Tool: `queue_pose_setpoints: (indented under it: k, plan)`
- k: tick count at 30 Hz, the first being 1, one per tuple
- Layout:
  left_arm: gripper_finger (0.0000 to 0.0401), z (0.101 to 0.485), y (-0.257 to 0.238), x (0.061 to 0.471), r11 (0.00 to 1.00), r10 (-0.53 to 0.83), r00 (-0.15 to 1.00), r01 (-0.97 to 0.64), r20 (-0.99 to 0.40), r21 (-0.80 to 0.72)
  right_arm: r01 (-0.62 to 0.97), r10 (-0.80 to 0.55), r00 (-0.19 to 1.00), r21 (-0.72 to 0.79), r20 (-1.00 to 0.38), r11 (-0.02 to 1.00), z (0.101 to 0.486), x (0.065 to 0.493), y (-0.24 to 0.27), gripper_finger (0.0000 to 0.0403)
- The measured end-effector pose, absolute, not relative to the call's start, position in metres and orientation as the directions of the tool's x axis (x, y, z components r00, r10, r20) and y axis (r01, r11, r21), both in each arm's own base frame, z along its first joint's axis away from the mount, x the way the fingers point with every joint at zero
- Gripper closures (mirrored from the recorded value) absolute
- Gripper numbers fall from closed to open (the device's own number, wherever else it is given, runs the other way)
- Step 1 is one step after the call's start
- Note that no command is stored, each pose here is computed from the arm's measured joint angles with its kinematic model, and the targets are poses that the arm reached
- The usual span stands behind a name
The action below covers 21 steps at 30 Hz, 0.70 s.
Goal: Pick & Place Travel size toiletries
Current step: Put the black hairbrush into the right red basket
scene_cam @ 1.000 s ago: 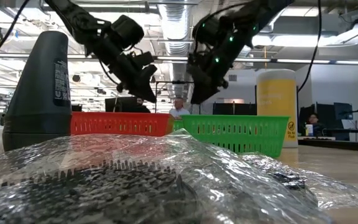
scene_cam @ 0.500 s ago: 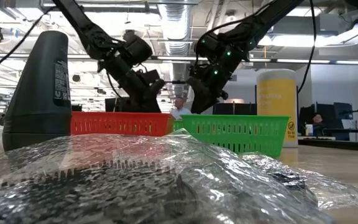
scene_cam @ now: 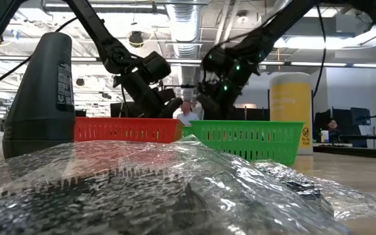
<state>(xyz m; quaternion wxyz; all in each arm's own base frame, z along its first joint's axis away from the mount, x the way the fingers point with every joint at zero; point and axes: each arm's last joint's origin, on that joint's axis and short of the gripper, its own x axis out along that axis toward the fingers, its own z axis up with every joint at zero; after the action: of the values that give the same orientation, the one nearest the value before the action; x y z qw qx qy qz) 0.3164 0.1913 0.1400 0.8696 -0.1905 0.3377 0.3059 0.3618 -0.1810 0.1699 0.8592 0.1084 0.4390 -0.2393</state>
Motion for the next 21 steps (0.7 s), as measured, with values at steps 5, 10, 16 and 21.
queue_pose_setpoints:
  k: [5, 10, 16, 21]
  plan:
    - [0.0322, 0.137, 0.196, 0.311, 0.721, 0.414, 0.552, -0.684, -0.724, -0.110, 0.506, -0.302, 0.490, -0.016, -0.818, 0.863, 0.157, 0.370, -0.187, 0.0282]
    - [0.0319, 0.134, 0.202, 0.307, 0.705, 0.419, 0.530, -0.701, -0.737, -0.103, 0.499, -0.287, 0.489, -0.005, -0.824, 0.866, 0.150, 0.382, -0.194, 0.0282]
    - [0.0319, 0.129, 0.202, 0.307, 0.707, 0.415, 0.527, -0.699, -0.742, -0.101, 0.501, -0.266, 0.414, -0.027, -0.871, 0.865, 0.142, 0.391, -0.201, 0.0282]
    - [0.0319, 0.130, 0.204, 0.307, 0.707, 0.417, 0.533, -0.699, -0.736, -0.106, 0.504, -0.282, 0.437, -0.027, -0.854, 0.863, 0.152, 0.396, -0.204, 0.0282]
